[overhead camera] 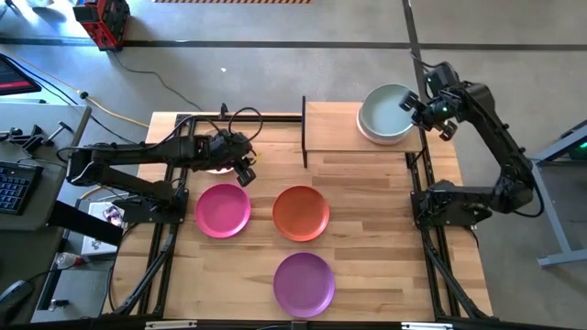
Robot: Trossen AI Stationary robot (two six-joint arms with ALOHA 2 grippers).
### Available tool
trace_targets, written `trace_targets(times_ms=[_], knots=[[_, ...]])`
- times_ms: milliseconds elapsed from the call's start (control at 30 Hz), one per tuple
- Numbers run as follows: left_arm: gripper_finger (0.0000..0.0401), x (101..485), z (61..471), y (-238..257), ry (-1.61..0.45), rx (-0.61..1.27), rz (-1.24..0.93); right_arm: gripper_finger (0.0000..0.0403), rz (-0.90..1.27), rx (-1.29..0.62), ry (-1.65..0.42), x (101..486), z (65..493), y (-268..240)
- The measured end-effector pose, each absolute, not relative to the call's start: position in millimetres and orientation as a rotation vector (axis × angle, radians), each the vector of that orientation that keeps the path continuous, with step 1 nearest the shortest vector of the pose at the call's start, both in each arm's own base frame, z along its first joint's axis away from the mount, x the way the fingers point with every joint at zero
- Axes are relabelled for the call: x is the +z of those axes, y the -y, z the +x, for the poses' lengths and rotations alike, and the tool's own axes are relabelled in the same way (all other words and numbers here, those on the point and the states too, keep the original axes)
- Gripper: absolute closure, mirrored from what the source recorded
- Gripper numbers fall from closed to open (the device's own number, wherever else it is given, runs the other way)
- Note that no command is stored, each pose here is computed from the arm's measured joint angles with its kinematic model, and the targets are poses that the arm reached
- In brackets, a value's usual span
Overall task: Place and stack plates onto a shelf
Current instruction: Stack the light blue plate on top of the gray plate on the shelf
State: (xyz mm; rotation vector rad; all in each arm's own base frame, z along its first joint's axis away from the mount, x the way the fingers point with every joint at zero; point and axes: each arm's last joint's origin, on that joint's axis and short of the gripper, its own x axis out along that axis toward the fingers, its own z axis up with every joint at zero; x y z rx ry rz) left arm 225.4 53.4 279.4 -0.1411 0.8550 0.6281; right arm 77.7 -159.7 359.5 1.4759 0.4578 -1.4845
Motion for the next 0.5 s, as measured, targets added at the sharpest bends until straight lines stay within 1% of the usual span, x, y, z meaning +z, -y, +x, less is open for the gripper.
trace_targets(times_ms=[500], knots=[[0.0286,279.6,224.2,-58.6,-0.864,0.634,-0.117,0.0403,1.504,-1.471,-0.49,351.6,85.4,173.4]])
